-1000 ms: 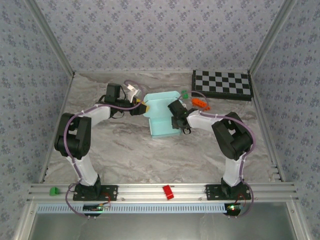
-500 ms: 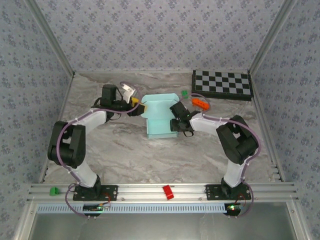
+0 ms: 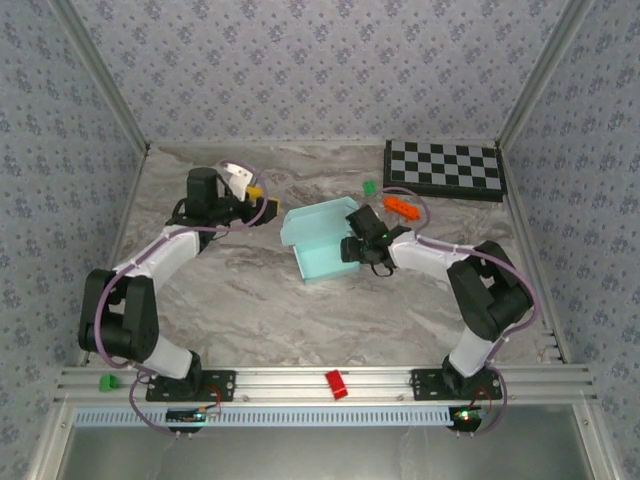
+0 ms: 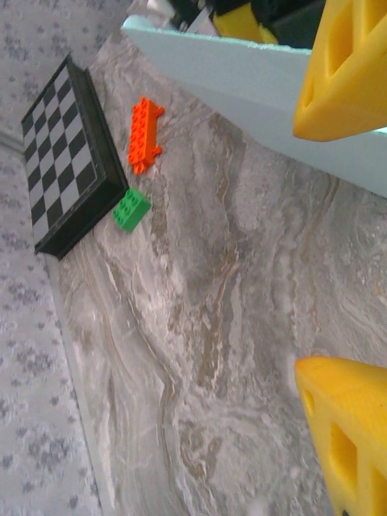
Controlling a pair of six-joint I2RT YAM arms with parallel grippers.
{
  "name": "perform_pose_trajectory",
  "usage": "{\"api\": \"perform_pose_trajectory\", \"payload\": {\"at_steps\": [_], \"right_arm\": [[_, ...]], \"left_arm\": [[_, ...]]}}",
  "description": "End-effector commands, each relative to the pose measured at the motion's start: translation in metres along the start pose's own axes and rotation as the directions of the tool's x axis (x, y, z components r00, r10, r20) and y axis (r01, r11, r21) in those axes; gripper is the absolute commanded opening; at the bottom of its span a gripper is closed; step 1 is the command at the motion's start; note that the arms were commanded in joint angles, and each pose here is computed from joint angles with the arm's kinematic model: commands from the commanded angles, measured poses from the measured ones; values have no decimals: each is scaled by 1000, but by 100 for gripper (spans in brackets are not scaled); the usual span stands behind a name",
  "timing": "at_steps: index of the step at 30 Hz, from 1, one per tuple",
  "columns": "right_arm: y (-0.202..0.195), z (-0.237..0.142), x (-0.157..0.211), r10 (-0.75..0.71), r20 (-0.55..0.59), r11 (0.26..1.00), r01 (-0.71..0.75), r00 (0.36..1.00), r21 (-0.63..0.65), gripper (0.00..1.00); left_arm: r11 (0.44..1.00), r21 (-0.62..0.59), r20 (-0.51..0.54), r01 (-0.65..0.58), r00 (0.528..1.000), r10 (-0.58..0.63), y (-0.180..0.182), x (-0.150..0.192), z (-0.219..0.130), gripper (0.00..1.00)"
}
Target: Fold the paper box
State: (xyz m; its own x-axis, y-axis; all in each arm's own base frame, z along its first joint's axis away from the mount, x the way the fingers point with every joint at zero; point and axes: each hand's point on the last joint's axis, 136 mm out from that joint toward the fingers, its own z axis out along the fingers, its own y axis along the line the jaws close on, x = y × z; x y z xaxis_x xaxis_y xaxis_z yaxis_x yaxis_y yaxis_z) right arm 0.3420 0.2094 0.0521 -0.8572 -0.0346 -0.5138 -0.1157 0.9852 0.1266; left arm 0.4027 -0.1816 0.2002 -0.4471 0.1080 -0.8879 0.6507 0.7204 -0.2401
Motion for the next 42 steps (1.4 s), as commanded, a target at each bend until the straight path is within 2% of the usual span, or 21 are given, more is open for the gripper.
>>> {"api": "perform_pose_trajectory", "payload": {"at_steps": [1,5,8,11,13,17,23,25,30,37,42], "right_arm": [[0,-14,-13,-12,67,1000,13,998,-15,67],[-1,-22,-16,-15,88,1000,17,996,-25,67],[-4,-27,-15,-14,97,1000,15,995,-17,67],[-6,-34,-18,-12,118,1000,15,993,-19,67],[-8,-40,-21,-20,146,1000,22,989,-16,66],[-14,-54,-24,-25,197,1000,28,980,-11,66],[-33,-69,-22,-16,211,1000,10,977,27,66],[-39,-72,-21,-3,206,1000,-3,979,26,66],[-51,-76,-19,28,199,999,-32,980,18,66],[-64,-75,-14,73,192,997,-77,979,15,66],[-67,-73,-11,84,188,996,-89,979,15,66]], "left_arm": [[994,-113,68,4,998,3,15,-22,-15,71],[972,-233,81,30,997,-11,33,-26,-25,72],[931,-360,74,69,996,-45,56,-24,-33,72],[868,-480,68,124,992,-105,82,-17,-43,72],[806,-562,72,186,982,-176,102,-11,-53,72],[744,-623,3,239,953,-304,127,7,-58,70],[713,-655,-122,248,897,-424,157,36,-52,60],[724,-635,-155,269,874,-460,163,43,-43,54],[741,-616,-238,266,834,-497,178,59,-20,51],[720,-640,-297,269,778,-554,204,74,8,41],[680,-680,-318,274,726,-610,220,82,20,39]]}}
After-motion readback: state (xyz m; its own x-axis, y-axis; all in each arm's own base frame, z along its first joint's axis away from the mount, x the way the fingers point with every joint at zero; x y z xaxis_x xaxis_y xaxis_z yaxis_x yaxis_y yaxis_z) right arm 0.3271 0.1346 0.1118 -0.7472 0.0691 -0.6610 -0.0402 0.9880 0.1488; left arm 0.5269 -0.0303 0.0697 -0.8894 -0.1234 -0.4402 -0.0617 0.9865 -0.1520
